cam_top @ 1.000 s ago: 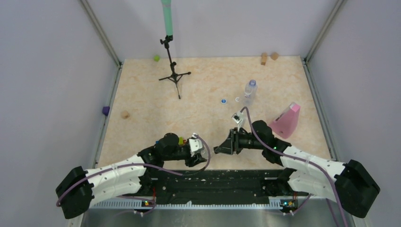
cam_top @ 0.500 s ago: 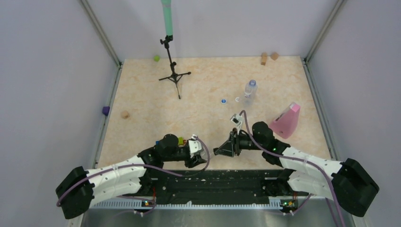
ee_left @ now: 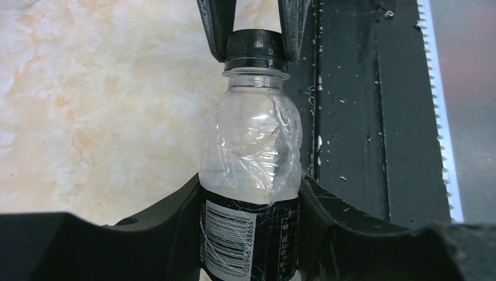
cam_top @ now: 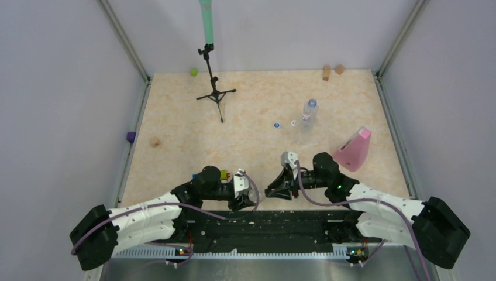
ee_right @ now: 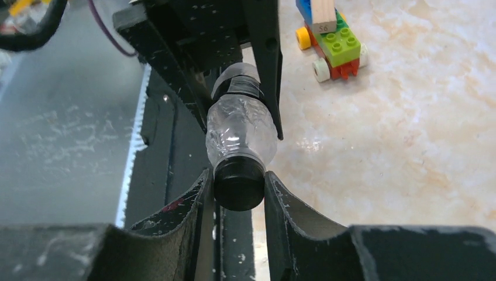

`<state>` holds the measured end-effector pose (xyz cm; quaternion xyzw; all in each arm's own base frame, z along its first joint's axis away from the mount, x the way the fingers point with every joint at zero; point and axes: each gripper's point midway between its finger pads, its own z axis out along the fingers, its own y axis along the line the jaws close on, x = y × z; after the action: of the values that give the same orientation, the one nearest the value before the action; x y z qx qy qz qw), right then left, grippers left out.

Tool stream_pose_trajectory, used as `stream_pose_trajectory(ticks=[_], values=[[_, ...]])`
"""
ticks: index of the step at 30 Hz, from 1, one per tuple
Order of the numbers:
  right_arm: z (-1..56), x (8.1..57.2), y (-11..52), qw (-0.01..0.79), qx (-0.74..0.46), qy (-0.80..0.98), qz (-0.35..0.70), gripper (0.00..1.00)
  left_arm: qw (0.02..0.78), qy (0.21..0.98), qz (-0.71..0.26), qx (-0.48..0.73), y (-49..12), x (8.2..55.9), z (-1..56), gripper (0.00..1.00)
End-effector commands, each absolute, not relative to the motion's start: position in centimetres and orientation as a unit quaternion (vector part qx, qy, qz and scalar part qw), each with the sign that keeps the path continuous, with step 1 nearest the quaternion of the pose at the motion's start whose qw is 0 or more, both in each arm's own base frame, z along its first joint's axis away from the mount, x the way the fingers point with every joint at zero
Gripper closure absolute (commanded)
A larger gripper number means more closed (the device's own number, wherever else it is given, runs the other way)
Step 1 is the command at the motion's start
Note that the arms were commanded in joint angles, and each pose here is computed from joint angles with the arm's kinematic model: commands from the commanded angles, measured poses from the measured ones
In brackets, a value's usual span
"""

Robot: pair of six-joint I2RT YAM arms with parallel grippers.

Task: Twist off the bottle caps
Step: Unscrew the bottle cap from the plastic bottle.

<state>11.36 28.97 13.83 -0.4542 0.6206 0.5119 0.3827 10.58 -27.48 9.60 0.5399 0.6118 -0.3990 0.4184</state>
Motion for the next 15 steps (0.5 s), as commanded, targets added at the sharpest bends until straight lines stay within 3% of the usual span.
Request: stream_pose_trajectory(ticks=[1, 8, 11, 13, 15], values=[[18.0, 11.2, 30.5, 0.503, -0.573, 0.455, 0.461, 1.0, 0.442, 0.516, -0.467, 0.566, -29.5, 8.5, 13.7, 1.0], [17.0, 10.2, 30.2, 0.52, -0.633, 0.389, 0.422, 1.0, 0.453, 0.501, -0.471, 0.568, -29.3, 8.2, 14.3, 1.0], [18.7, 12.5, 30.1, 0.568, -0.563, 0.44, 0.409, 1.0, 0.453, 0.516, -0.459, 0.564, -29.0, 8.6, 13.8, 1.0], [19.8, 14.6, 29.7, 0.585, -0.479, 0.508, 0.413, 0.86, 0.451, 0.529, -0.449, 0.561, -28.9, 8.9, 13.4, 1.0], [20.5, 16.4, 29.0, 0.588, -0.391, 0.571, 0.418, 0.64, 0.448, 0.539, -0.441, 0.56, -28.8, 9.2, 13.0, 1.0]])
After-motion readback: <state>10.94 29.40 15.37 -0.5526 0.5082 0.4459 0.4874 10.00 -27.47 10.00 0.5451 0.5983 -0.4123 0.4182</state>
